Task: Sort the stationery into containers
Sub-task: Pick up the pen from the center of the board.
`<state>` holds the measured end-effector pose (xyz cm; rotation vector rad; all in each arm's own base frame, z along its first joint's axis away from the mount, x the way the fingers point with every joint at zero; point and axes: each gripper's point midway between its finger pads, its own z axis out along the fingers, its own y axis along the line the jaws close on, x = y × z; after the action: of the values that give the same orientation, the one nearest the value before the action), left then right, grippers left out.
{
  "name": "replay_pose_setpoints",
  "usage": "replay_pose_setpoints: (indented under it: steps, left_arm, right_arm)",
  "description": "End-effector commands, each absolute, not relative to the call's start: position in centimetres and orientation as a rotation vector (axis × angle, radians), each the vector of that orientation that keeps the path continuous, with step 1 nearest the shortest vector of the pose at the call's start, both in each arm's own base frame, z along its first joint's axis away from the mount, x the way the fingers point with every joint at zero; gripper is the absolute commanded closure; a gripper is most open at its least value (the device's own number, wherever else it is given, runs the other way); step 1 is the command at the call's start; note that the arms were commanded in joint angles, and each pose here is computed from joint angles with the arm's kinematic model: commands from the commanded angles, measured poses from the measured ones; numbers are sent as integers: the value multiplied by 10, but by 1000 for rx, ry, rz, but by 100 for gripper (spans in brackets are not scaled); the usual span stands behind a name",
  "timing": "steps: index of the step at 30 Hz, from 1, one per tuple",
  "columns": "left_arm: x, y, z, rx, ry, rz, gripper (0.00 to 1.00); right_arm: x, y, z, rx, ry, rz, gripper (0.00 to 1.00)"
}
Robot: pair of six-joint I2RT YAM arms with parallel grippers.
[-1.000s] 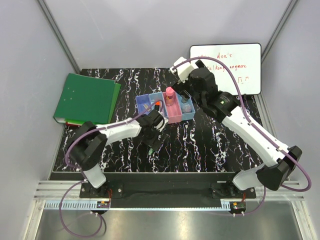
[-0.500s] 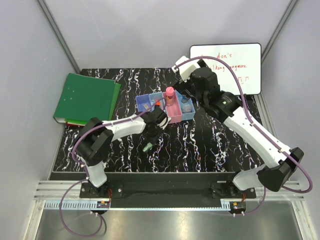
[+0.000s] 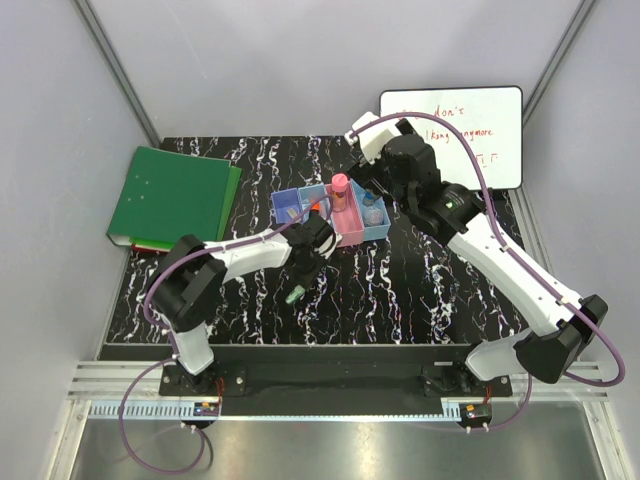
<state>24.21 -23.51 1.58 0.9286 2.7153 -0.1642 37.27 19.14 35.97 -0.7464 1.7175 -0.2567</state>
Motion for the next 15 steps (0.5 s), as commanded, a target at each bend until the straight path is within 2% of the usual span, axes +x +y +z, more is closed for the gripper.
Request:
replay_pose_setpoints:
  steps: [1, 15]
  left_arm:
    - [249, -237, 38, 908, 2651, -171, 100]
    - [255, -227, 110, 918, 2458, -174, 100]
  right_arm:
    - [369, 185, 375, -707, 1682, -242, 2]
    - [372, 187, 369, -738, 1685, -259, 3]
